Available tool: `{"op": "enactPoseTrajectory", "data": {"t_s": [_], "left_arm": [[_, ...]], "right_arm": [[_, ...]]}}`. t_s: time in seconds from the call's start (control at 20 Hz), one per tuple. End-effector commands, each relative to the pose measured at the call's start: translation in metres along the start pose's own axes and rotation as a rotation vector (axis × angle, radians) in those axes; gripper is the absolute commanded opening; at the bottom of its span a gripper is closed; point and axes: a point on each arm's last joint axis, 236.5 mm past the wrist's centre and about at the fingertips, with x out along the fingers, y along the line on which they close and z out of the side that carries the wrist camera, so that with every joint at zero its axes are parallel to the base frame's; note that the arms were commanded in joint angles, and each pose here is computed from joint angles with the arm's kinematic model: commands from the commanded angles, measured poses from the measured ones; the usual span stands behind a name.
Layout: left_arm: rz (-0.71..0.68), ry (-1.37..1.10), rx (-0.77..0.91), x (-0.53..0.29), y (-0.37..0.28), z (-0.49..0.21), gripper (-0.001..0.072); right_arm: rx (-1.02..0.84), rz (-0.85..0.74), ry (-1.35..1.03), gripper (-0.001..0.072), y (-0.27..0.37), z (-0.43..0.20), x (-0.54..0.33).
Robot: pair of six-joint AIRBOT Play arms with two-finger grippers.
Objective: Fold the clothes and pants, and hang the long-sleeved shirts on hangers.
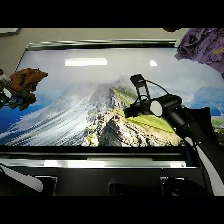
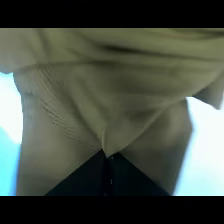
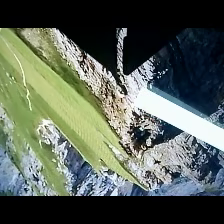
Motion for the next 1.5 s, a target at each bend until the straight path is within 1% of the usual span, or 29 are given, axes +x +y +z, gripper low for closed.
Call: {"op": "enactPoseTrajectory", "data": {"t_s": [0.0,0.1,0.2,0.3,0.4,0.5,0.7,0.85,0.9,0.95,1.0,1.05,1.1,1.2,1.25,1.35,1.4,1.45], "left_arm": [[-0.087,0.106,0.125,-0.067,-0.045,-0.018,0.0014],[-0.142,0.121,0.236,-0.128,-0.083,-0.038,0.0014],[-0.254,0.124,0.284,-0.19,-0.13,-0.072,0.0014],[-0.428,0.181,0.338,-0.25,-0.184,-0.13,0.0015],[-0.519,0.255,0.385,-0.293,-0.223,-0.198,0.0015],[-0.564,0.336,0.442,-0.316,-0.252,-0.265,0.0016],[-0.616,0.476,0.515,-0.334,-0.292,-0.399,0.0017],[-0.599,0.551,0.521,-0.318,-0.303,-0.481,0.0021],[-0.568,0.578,0.514,-0.309,-0.302,-0.497,0.0066],[-0.553,0.608,0.5,-0.305,-0.3,-0.505,0.0153],[-0.564,0.63,0.477,-0.308,-0.303,-0.504,0.0326],[-0.595,0.634,0.486,-0.316,-0.304,-0.496,0.0568],[-0.618,0.618,0.526,-0.326,-0.301,-0.479,0.072],[-0.598,0.548,0.607,-0.339,-0.278,-0.432,0.072],[-0.555,0.498,0.641,-0.34,-0.259,-0.405,0.072],[-0.44,0.4,0.702,-0.342,-0.213,-0.352,0.072],[-0.4,0.359,0.732,-0.345,-0.194,-0.331,0.072],[-0.367,0.318,0.757,-0.347,-0.178,-0.312,0.072]], "right_arm": [[0.008,-0.003,0.066,0.0095,0.0,-0.016,-0.002],[0.042,-0.007,0.125,0.0095,-0.001,-0.03,-0.005],[0.076,-0.016,0.194,0.0095,-0.001,-0.047,-0.011],[0.068,-0.032,0.245,0.0095,-0.004,-0.06,-0.02],[0.05,-0.065,0.267,0.0095,-0.012,-0.067,-0.033],[0.021,-0.115,0.298,0.0096,-0.023,-0.078,-0.051],[-0.004,-0.25,0.383,0.0099,-0.053,-0.104,-0.092],[-0.004,-0.28,0.382,0.0097,-0.059,-0.109,-0.107],[0.002,-0.28,0.373,0.0097,-0.059,-0.108,-0.108],[0.001,-0.279,0.361,0.0097,-0.059,-0.105,-0.106],[0.001,-0.275,0.343,0.0098,-0.058,-0.101,-0.105],[0.029,-0.279,0.325,0.0123,-0.058,-0.098,-0.104],[0.052,-0.283,0.315,0.0257,-0.058,-0.097,-0.103],[0.047,-0.302,0.289,0.0288,-0.063,-0.091,-0.103],[0.062,-0.317,0.247,0.0332,-0.069,-0.082,-0.101],[0.236,-0.273,0.161,0.0347,-0.083,-0.064,-0.091],[0.345,-0.206,0.151,0.0347,-0.087,-0.062,-0.079],[0.465,-0.087,0.154,0.0352,-0.084,-0.061,-0.061]]}}
